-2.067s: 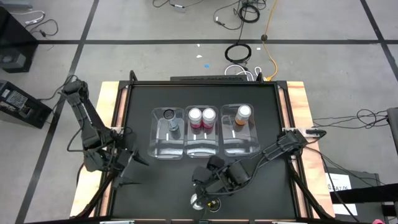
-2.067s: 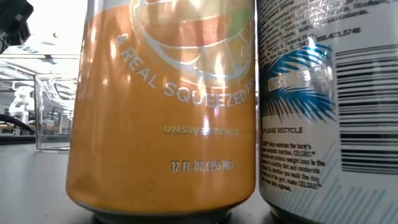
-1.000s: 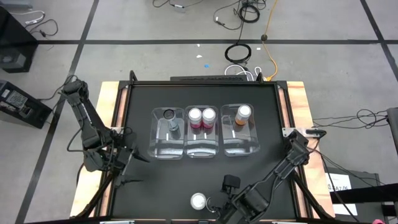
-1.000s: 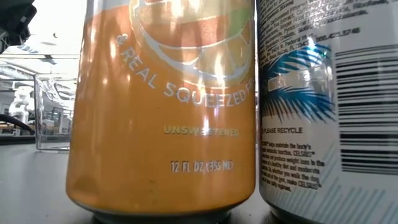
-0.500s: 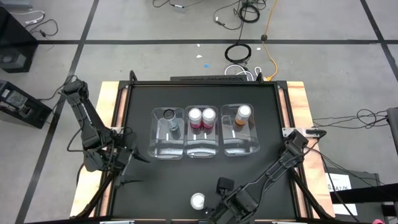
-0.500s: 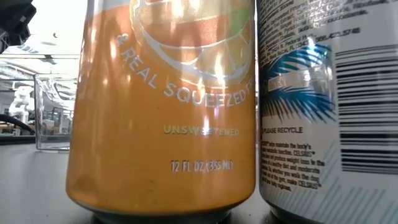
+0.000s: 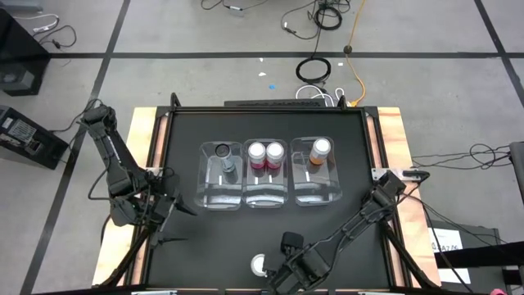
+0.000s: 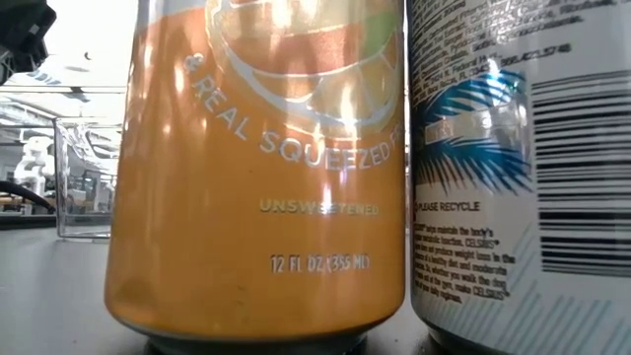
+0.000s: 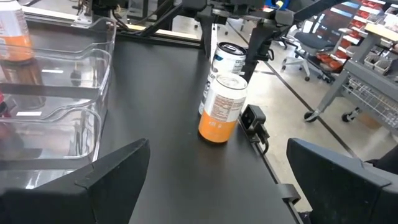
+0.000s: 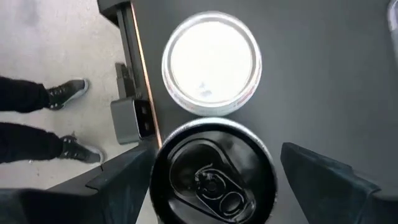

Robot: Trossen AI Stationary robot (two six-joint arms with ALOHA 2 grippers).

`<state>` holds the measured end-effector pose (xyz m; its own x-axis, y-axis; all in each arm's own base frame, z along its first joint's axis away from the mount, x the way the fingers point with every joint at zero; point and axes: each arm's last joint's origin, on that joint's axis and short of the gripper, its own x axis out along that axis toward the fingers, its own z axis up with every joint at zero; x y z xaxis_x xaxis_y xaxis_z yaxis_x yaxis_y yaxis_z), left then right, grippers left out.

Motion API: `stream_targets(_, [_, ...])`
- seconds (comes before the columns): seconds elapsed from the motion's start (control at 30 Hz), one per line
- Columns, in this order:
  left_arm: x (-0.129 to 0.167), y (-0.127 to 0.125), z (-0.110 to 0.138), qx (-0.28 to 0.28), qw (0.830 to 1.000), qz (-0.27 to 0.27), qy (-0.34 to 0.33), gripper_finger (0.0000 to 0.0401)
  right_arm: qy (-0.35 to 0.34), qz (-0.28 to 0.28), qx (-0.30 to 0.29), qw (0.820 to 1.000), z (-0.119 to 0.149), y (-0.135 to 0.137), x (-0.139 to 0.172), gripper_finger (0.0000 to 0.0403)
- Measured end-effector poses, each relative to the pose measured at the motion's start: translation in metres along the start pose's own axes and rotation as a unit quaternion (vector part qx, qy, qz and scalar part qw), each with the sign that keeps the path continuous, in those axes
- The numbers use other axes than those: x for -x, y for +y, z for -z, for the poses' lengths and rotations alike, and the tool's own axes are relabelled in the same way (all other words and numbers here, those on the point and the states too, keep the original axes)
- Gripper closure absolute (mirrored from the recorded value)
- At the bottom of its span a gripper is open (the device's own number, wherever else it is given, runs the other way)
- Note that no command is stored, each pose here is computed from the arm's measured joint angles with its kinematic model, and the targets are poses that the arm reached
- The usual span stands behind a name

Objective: Sort soda cans
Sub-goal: Put the blue soda can into the left transparent bin

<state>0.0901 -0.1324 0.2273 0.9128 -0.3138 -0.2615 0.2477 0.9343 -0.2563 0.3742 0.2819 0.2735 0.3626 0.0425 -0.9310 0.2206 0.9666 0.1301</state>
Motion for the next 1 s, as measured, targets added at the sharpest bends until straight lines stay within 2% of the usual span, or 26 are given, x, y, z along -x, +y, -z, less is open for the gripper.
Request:
stream_targets(0.27, [0.000,0.000,0.000,0.000,1.000,0.000,0.000,0.0015,0.025,0.001,-0.003,1.000,-0.001,-0.005,-0.005,0.0079])
stream_targets(0.5, [0.000,0.000,0.000,0.000,1.000,0.000,0.001,0.0015,0.036,-0.002,-0.004,0.999,-0.004,-0.008,-0.005,0.0159])
stream_targets(0.77, [0.000,0.000,0.000,0.001,1.000,0.000,0.001,0.0015,0.043,0.007,0.003,0.999,-0.004,-0.012,-0.002,0.0161])
stream_targets(1.0, [0.000,0.000,0.000,0.001,1.000,0.000,0.001,0.0015,0.028,0.035,-0.014,0.999,-0.013,-0.034,0.031,0.0161])
